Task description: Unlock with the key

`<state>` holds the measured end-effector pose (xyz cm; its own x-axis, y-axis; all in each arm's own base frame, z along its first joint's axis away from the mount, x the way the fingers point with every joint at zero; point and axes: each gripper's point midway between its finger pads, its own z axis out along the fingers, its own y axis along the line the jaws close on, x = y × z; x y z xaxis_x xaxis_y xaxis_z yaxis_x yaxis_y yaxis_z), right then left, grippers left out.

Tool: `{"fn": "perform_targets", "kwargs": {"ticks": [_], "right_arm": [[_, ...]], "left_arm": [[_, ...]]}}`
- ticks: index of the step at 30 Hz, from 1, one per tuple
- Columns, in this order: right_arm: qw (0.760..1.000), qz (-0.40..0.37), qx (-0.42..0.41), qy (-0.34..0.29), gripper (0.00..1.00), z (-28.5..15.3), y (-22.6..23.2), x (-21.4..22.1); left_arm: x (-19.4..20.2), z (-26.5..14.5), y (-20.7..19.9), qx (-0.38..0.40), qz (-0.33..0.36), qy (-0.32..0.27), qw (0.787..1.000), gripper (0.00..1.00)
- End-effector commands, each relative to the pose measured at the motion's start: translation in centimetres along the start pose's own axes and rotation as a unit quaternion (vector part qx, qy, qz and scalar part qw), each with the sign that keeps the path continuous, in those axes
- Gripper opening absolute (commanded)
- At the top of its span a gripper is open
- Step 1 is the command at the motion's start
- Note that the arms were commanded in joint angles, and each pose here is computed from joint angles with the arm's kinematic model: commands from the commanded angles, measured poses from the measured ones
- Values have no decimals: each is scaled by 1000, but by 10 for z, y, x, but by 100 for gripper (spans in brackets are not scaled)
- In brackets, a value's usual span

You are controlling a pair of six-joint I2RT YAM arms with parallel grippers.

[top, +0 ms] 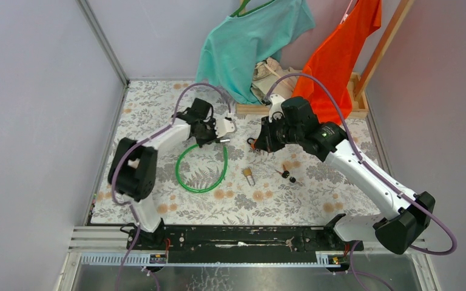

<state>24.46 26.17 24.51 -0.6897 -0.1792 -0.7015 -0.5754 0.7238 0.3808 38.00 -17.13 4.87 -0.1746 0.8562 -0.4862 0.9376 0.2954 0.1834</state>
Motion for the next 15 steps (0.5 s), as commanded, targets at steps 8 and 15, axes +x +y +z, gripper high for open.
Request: {"fn": "perform_targets", "kwargs": {"ticks": [8, 15], "right_arm": [[997, -52, -60, -6, 0, 3, 29, -28], [989, -116, -89, 22, 0, 8, 60, -15]], "left_arm": [[-62, -152, -64, -6, 205, -174, 963, 0], [-80, -193, -77, -59, 274, -232, 932, 0]]}}
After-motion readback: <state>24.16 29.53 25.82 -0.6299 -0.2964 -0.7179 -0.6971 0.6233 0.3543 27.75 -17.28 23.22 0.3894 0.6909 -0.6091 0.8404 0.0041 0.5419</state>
